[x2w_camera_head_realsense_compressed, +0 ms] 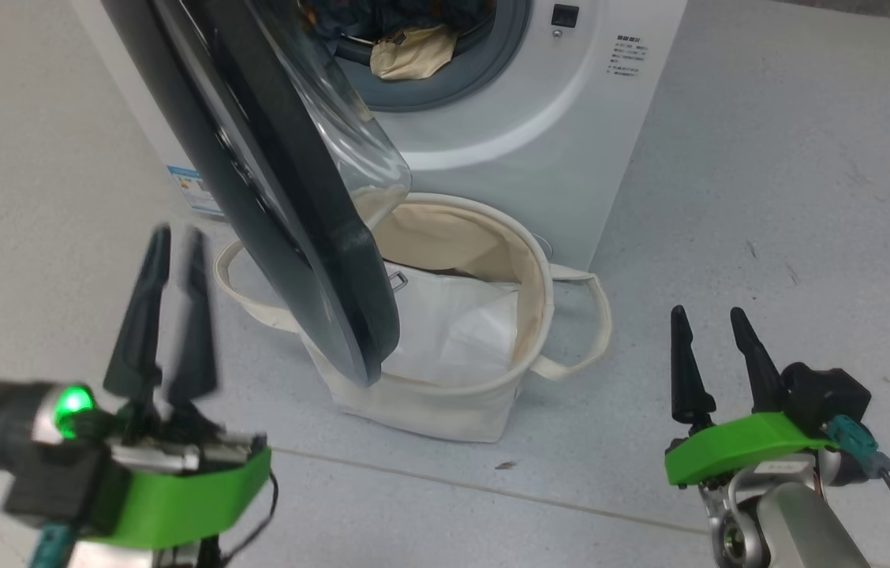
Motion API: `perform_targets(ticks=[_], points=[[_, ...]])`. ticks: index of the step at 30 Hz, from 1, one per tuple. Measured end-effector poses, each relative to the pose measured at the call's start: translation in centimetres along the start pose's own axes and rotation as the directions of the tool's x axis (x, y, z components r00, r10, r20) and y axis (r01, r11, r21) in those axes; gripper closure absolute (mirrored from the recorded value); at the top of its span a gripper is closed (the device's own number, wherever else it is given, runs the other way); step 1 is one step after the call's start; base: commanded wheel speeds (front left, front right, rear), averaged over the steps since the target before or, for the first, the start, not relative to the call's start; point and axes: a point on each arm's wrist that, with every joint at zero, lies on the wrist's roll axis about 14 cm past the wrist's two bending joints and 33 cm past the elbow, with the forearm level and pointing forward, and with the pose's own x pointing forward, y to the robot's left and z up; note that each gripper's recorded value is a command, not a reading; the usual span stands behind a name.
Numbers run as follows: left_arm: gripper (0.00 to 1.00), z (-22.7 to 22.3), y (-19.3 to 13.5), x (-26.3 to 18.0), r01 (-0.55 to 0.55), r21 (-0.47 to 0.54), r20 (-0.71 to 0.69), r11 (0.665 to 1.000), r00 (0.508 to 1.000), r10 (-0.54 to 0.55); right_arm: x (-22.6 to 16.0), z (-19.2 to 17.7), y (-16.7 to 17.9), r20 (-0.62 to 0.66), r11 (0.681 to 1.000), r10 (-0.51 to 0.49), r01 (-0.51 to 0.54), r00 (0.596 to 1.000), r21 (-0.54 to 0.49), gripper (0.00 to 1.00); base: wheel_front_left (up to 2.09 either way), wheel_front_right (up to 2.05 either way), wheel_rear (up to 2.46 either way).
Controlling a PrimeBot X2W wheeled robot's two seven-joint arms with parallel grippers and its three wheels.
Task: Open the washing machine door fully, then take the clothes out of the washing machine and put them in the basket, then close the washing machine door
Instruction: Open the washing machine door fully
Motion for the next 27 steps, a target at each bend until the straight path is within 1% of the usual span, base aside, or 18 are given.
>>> perform_targets(ticks=[1, 2, 4, 6, 10, 13, 16, 19, 22, 27], points=[[0.9, 0.0, 0.0, 0.0, 0.0, 0.0, 0.0, 1.0, 1.0, 0.0, 0.0, 0.0, 0.0, 0.0, 1.0, 0.0, 0.0, 1.0, 0.0, 0.0, 0.0, 0.0, 0.0], [1.0, 1.2, 0.0, 0.6, 0.001, -0.001, 0.045, 1.0, 0.999, -0.001, 0.0, 0.0, 0.0, -0.001, 1.0, -0.001, 0.001, 1.0, 0.004, 0.0, 0.0, 0.0, 0.0], [1.0, 3.3, -0.3, 1.5, 0.006, -0.007, 0.119, 1.0, 0.993, -0.005, 0.1, -0.1, 0.0, -0.002, 1.0, -0.001, 0.001, 1.0, 0.005, 0.0, 0.0, 0.0, 0.0], [1.0, 4.5, -1.0, 1.9, 0.028, -0.018, 0.161, 0.999, 0.987, -0.025, 0.2, -0.2, 0.0, -0.004, 1.0, 0.0, 0.0, 1.0, 0.007, 0.0, 0.0, 0.0, 0.0], [1.0, 5.5, -4.1, 2.3, 0.126, -0.056, 0.201, 0.99, 0.973, -0.112, 0.4, 0.0, -0.1, 0.002, 1.0, -0.001, 0.001, 1.0, 0.013, 0.0, 0.0, 0.0, 0.0], [1.0, 5.4, -6.2, 2.6, 0.187, -0.088, 0.206, 0.978, 0.964, -0.166, 0.5, 0.2, -0.2, 0.009, 1.0, -0.004, 0.004, 1.0, 0.021, 0.0, 0.0, 0.0, 0.0], [1.0, 3.6, -8.1, 2.6, 0.237, -0.104, 0.164, 0.966, 0.962, -0.218, 0.4, 0.2, -0.5, 0.009, 1.0, -0.013, 0.013, 1.0, 0.028, 0.0, 0.0, 0.0, 0.0], [1.0, 0.5, -10.1, 2.2, 0.283, -0.13, 0.077, 0.95, 0.958, -0.275, 0.5, 0.2, -1.1, 0.011, 0.999, -0.027, 0.027, 1.0, 0.035, 0.0, 0.0, 0.0, 0.0], [1.0, -1.7, -11.5, 1.9, 0.314, -0.15, 0.021, 0.938, 0.949, -0.314, 0.6, 0.0, -1.6, 0.008, 0.998, -0.04, 0.039, 0.999, 0.04, 0.0, 0.0, 0.0, 0.0], [1.0, -6.1, -12.4, 1.4, 0.309, -0.157, -0.104, 0.938, 0.939, -0.327, 0.9, -0.2, -2.2, 0.004, 0.997, -0.054, 0.053, 0.999, 0.047, 0.0, 0.0, 0.0, 0.0]])
